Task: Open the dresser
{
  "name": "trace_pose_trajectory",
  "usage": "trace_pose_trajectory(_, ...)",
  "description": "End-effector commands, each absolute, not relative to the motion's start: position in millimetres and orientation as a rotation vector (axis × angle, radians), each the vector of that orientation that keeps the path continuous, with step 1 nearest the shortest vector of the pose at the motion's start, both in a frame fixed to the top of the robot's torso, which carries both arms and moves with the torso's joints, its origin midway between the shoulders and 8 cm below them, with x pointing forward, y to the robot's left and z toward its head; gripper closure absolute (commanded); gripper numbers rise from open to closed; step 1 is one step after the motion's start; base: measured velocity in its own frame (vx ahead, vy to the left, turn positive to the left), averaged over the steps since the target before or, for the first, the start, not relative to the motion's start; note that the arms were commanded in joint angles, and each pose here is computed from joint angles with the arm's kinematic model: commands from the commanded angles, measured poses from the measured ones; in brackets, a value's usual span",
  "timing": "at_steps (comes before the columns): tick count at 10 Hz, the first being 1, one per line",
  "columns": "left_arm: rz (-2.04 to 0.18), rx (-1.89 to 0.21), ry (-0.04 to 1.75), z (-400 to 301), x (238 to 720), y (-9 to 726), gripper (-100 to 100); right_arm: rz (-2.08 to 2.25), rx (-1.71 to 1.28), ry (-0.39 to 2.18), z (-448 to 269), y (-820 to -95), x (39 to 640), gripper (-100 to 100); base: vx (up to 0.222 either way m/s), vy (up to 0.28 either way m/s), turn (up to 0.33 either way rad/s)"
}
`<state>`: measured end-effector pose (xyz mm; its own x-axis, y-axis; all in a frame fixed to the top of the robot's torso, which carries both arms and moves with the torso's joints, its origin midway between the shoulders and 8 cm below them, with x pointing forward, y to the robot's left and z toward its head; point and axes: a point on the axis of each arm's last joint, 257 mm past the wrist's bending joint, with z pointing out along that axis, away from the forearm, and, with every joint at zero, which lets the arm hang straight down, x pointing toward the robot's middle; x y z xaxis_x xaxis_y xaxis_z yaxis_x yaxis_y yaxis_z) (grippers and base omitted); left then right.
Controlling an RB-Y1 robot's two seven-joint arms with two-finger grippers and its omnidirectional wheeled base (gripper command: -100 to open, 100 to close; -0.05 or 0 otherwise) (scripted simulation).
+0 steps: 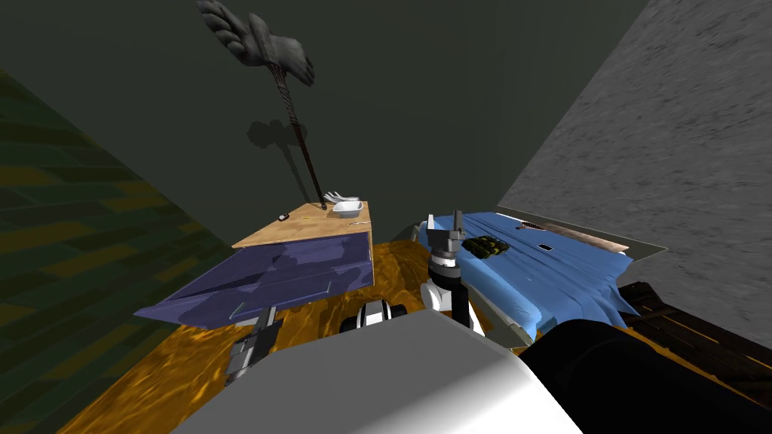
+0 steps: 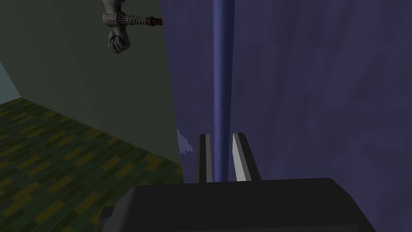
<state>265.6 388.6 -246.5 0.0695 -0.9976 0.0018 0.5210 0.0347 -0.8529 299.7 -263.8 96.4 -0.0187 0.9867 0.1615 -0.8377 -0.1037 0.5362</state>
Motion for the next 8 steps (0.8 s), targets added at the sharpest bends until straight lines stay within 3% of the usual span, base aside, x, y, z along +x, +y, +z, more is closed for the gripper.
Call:
trace_pose_trajectory(1, -1.36, -0.82, 0.759, -233, 265, 410, -100, 1.585, 0.575, 0.334, 96, -264, 300, 0, 0.005, -0.089, 0.029)
trace_pose_trajectory(8, -1.37, -0.829, 0.765, -202, 264, 449, -100, 1.584, 0.575, 0.334, 96, -264, 300, 0, 0.022, -0.074, 0.01)
